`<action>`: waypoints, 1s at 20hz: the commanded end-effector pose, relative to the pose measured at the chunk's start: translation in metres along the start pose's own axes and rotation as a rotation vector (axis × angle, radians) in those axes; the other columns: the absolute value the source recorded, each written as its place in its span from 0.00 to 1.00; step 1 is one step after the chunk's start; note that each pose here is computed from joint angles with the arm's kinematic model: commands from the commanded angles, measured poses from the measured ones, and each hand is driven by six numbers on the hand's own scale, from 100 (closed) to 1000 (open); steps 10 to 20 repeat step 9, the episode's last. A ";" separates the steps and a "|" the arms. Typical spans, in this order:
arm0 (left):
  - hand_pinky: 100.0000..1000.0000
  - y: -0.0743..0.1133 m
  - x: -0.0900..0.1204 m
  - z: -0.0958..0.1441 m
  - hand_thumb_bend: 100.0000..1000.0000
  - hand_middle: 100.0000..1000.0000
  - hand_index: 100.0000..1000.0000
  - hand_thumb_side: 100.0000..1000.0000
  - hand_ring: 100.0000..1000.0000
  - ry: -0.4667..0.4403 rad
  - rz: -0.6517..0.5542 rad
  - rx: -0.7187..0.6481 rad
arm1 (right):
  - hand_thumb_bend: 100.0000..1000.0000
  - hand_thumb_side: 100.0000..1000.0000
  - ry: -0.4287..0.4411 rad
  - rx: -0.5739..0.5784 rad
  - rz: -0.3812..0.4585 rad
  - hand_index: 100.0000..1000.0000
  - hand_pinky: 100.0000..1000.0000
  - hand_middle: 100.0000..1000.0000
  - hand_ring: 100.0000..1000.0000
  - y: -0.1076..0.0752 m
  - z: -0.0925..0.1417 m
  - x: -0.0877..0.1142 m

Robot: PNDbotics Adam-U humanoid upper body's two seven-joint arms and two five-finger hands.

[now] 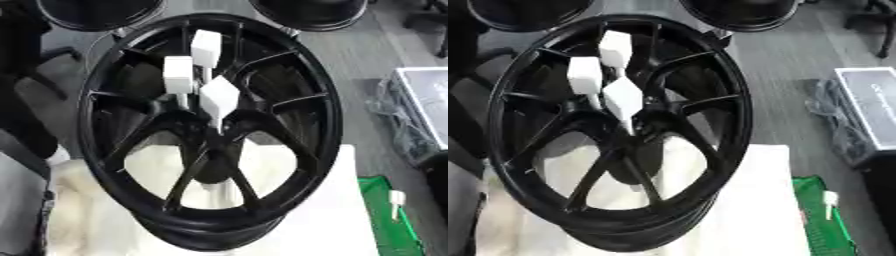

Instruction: Pull the pin out of the wheel hub.

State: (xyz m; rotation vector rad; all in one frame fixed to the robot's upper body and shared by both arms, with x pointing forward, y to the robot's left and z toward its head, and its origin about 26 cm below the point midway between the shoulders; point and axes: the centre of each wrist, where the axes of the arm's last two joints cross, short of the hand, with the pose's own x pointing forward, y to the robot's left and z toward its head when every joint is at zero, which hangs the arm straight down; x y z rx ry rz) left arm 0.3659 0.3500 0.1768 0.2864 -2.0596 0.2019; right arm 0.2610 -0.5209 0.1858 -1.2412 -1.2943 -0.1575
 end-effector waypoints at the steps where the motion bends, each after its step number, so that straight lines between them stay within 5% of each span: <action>1: 0.73 0.001 0.012 -0.007 0.86 0.85 0.84 0.50 0.87 -0.039 -0.002 -0.011 | 0.21 0.18 -0.121 -0.046 -0.135 0.82 0.78 0.78 0.80 -0.008 0.000 0.041; 4: 0.73 -0.001 0.013 -0.007 0.85 0.85 0.84 0.50 0.87 -0.041 0.000 -0.016 | 0.16 0.20 -0.208 -0.023 -0.270 0.81 0.79 0.78 0.79 -0.002 0.005 0.065; 6: 0.73 -0.002 0.012 -0.006 0.85 0.85 0.84 0.51 0.87 -0.039 0.003 -0.019 | 0.21 0.13 -0.256 0.027 -0.335 0.82 0.79 0.78 0.79 0.003 0.008 0.080; 9: 0.72 -0.005 0.009 -0.004 0.85 0.85 0.84 0.51 0.87 -0.025 0.012 -0.022 | 0.26 0.16 -0.296 0.138 -0.464 0.81 0.78 0.76 0.78 0.016 0.012 0.101; 20: 0.72 -0.005 0.009 -0.004 0.85 0.85 0.84 0.51 0.87 -0.025 0.012 -0.022 | 0.26 0.16 -0.296 0.138 -0.464 0.81 0.78 0.76 0.78 0.016 0.012 0.101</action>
